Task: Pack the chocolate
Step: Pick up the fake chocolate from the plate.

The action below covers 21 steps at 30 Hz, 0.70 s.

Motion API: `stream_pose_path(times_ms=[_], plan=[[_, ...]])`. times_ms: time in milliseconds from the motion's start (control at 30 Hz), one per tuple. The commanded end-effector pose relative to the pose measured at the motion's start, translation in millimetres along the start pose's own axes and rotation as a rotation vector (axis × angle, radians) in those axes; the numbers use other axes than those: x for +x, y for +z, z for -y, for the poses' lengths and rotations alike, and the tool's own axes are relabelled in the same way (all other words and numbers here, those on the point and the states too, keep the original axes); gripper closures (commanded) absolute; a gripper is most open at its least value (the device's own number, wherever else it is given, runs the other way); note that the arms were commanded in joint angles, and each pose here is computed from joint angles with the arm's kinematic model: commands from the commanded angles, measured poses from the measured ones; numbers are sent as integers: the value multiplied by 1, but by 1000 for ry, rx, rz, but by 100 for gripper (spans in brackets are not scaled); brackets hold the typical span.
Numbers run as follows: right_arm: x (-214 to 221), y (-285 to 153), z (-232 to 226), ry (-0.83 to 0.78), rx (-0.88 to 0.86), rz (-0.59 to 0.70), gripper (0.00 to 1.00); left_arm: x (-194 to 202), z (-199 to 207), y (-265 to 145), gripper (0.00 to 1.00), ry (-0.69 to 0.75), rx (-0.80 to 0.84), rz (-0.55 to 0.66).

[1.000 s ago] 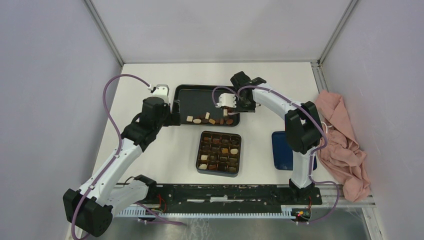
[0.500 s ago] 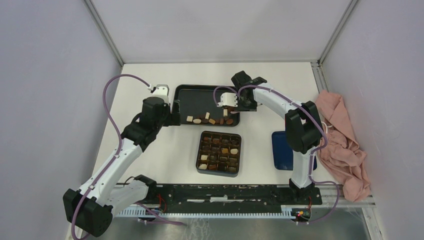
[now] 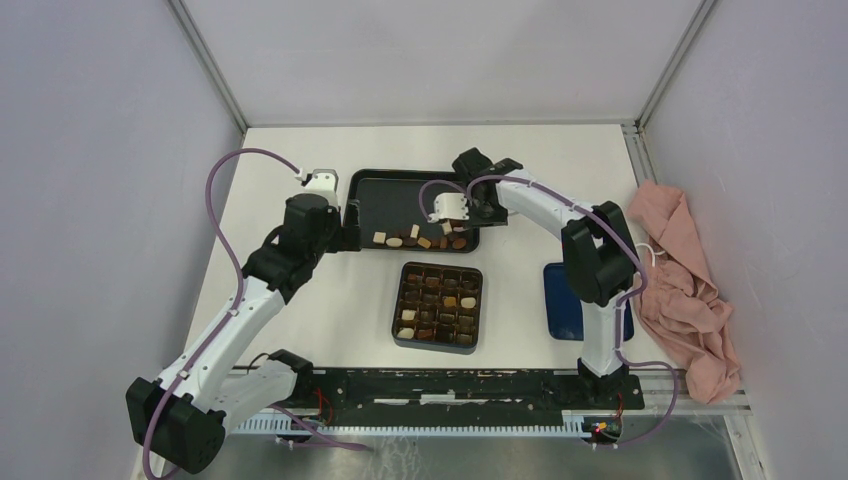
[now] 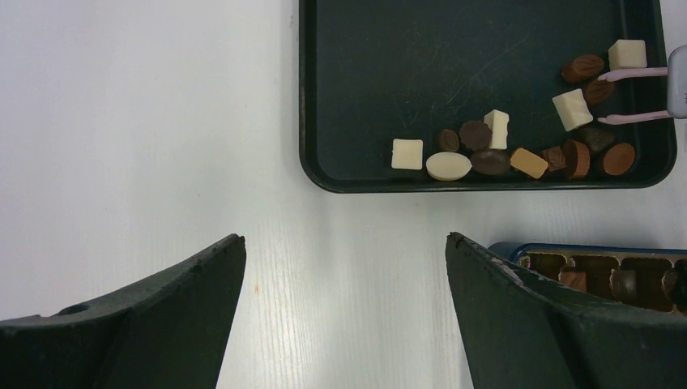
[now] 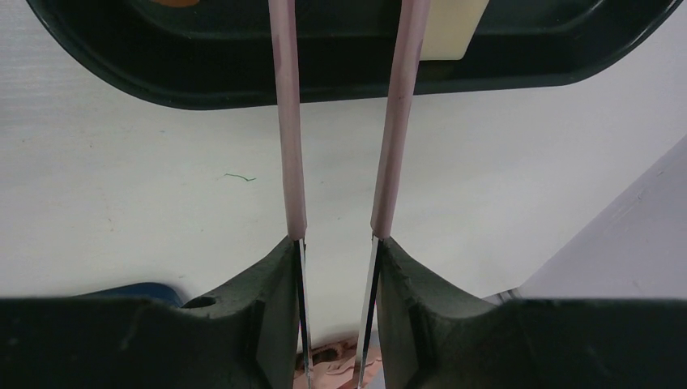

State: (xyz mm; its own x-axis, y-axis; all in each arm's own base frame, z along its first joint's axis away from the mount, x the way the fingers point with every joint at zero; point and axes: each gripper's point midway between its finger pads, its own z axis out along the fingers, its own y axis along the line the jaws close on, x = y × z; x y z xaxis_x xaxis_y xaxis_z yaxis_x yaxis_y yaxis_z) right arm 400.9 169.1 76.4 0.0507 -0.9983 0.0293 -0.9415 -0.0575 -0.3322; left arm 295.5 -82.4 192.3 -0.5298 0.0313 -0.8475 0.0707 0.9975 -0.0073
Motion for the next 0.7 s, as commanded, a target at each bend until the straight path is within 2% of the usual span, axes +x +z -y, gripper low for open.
stream_pose_path(times_ms=[0, 333, 667], plan=[[1, -7, 13, -15, 38, -32, 60, -12, 0, -2, 2, 32, 18, 44], [-13, -28, -2, -60, 16, 38, 61, -13, 1, -3, 3, 31, 23, 46], [-11, -25, 9, -34, 51, 8, 59, -13, 0, -4, 2, 30, 20, 48]])
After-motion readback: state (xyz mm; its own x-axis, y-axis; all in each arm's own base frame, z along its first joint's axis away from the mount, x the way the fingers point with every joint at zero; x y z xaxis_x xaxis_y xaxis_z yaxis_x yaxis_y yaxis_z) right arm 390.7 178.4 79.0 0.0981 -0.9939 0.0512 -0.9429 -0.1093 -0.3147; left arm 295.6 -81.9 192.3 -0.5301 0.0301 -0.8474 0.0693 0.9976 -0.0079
